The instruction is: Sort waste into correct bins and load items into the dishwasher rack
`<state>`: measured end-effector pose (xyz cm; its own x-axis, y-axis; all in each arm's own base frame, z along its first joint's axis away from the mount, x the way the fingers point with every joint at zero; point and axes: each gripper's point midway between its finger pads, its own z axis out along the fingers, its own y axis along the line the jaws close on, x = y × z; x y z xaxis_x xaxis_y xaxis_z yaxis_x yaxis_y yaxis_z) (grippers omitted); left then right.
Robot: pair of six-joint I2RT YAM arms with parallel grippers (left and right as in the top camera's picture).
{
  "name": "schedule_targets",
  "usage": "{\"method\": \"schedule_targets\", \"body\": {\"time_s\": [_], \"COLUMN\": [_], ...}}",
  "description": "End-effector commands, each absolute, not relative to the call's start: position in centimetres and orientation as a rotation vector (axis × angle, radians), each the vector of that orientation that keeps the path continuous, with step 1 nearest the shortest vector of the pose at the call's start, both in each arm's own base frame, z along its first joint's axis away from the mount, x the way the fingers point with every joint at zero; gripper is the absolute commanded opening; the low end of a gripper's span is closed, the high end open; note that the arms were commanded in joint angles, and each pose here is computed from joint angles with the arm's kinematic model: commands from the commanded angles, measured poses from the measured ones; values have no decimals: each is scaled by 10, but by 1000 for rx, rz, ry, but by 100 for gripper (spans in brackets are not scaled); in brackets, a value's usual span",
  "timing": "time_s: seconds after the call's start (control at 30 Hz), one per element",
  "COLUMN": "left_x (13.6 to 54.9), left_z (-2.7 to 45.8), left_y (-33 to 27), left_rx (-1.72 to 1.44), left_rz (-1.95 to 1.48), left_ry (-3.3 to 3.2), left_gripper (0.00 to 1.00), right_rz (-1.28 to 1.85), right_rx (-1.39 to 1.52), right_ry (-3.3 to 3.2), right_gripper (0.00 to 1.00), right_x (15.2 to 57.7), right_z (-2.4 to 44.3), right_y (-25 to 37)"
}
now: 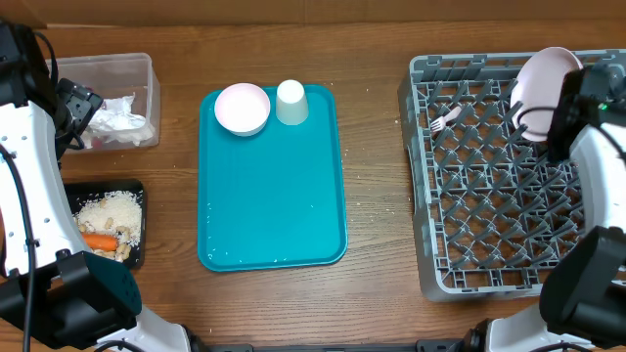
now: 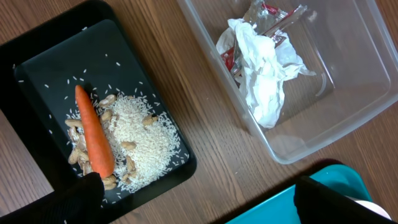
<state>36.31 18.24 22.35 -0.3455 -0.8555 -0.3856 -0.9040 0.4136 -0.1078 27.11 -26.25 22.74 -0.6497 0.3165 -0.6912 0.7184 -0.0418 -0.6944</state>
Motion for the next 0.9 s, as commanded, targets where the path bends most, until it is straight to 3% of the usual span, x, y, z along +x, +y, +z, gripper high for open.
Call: {"method": "schedule_targets", "body": {"time_s": [0.0,0.2,0.63,0.87], "left_x": [363,363,363,363], "left_z": [227,227,227,227], "left_y": [183,183,183,183], "left_rx": [-1488,-1488,-1488,-1488], "left_rz": [192,192,192,192], "left_ry": [2292,2292,2292,2292], "left_gripper": [100,100,100,100], "right_rz": [-1966,-2064,-1848,-1686], "right_rx": [960,887,845,823], "right_ry": [1914,1928,2079,2193], "right_gripper": [4,4,5,15], "right_x": [256,256,276,287], "right_z": [225,212,185,164], "right_y": [-262,-262,-253,-248]}}
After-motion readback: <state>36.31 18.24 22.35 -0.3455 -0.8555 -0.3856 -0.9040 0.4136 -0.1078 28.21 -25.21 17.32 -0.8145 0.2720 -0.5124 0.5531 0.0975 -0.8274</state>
